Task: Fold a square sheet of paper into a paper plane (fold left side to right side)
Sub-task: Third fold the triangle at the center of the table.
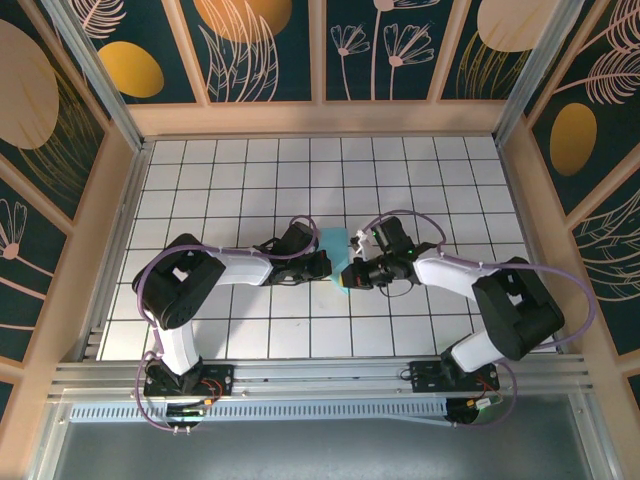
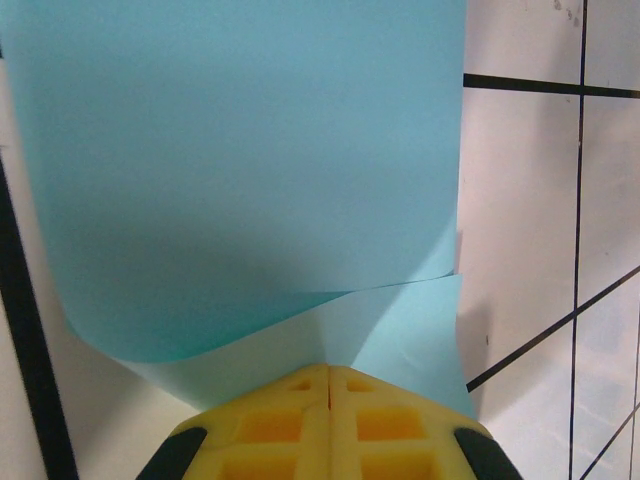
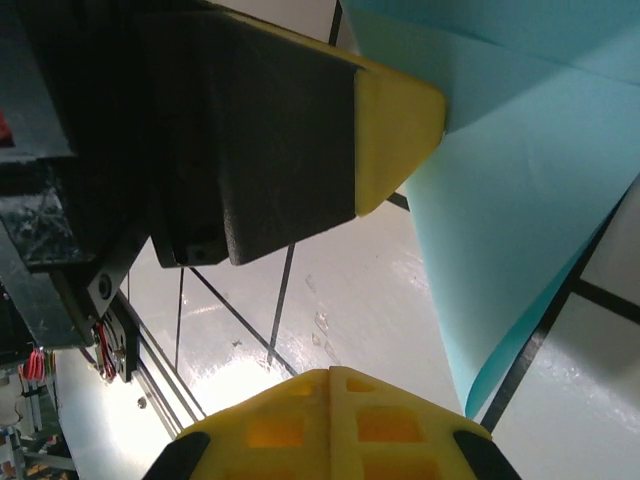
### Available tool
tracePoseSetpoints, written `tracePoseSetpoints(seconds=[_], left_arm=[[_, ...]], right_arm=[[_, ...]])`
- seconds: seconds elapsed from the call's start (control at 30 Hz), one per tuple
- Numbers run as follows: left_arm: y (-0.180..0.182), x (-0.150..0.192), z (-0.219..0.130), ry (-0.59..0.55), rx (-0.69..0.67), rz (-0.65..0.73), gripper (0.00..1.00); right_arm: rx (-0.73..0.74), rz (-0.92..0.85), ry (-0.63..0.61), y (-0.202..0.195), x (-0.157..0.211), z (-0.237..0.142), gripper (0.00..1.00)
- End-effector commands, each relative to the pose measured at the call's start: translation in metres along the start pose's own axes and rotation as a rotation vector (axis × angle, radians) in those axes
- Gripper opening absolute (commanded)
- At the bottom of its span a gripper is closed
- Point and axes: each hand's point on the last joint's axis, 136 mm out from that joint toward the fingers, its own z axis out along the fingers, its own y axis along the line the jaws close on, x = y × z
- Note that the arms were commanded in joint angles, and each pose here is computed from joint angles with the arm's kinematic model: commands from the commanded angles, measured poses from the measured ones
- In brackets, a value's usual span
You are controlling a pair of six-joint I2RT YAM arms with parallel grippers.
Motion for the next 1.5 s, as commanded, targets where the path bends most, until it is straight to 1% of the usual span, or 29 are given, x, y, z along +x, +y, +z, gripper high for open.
tracePoseSetpoints(seconds=[0.0,0.13,0.63,0.77,0.9,1.03,1.13,1.17,1.3,1.43,1.47], left_arm=[[0.024,0.011,0.006,0.033,-0.093,-0.03,0.0],[0.022,0.01,0.006,0.033,-0.088,-0.028,0.0],[0.011,0.003,0.003,0.02,-0.058,-0.024,0.0],[-0.003,-0.006,-0.003,-0.002,-0.03,-0.01,0.04],[-0.019,-0.018,-0.014,-0.047,0.002,0.006,0.07],[-0.029,-0.021,-0.026,-0.088,0.057,0.022,0.06],[-0.028,-0.014,-0.028,-0.097,0.117,0.016,0.02],[-0.037,-0.014,-0.036,-0.113,0.169,0.017,0.02],[-0.048,-0.006,-0.039,-0.116,0.292,-0.004,0.0],[-0.049,-0.001,-0.036,-0.107,0.308,-0.006,0.0],[-0.047,0.003,-0.031,-0.091,0.299,-0.007,0.0]], right_arm=[[0.018,0.007,-0.023,-0.003,-0.011,0.008,0.0],[0.048,0.03,-0.016,-0.014,-0.011,0.015,0.0],[0.192,0.114,0.048,-0.057,0.013,0.026,0.0],[0.233,0.133,0.064,-0.067,0.02,0.026,0.0],[0.27,0.148,0.076,-0.075,0.025,0.025,0.0],[0.308,0.151,0.075,-0.08,0.026,0.024,0.0],[0.328,0.151,0.075,-0.083,0.026,0.022,0.0],[0.335,0.151,0.075,-0.084,0.026,0.022,0.0],[0.361,0.151,0.076,-0.088,0.027,0.021,0.0],[0.381,0.154,0.075,-0.091,0.027,0.021,0.0],[0.385,0.155,0.077,-0.092,0.028,0.021,0.0]])
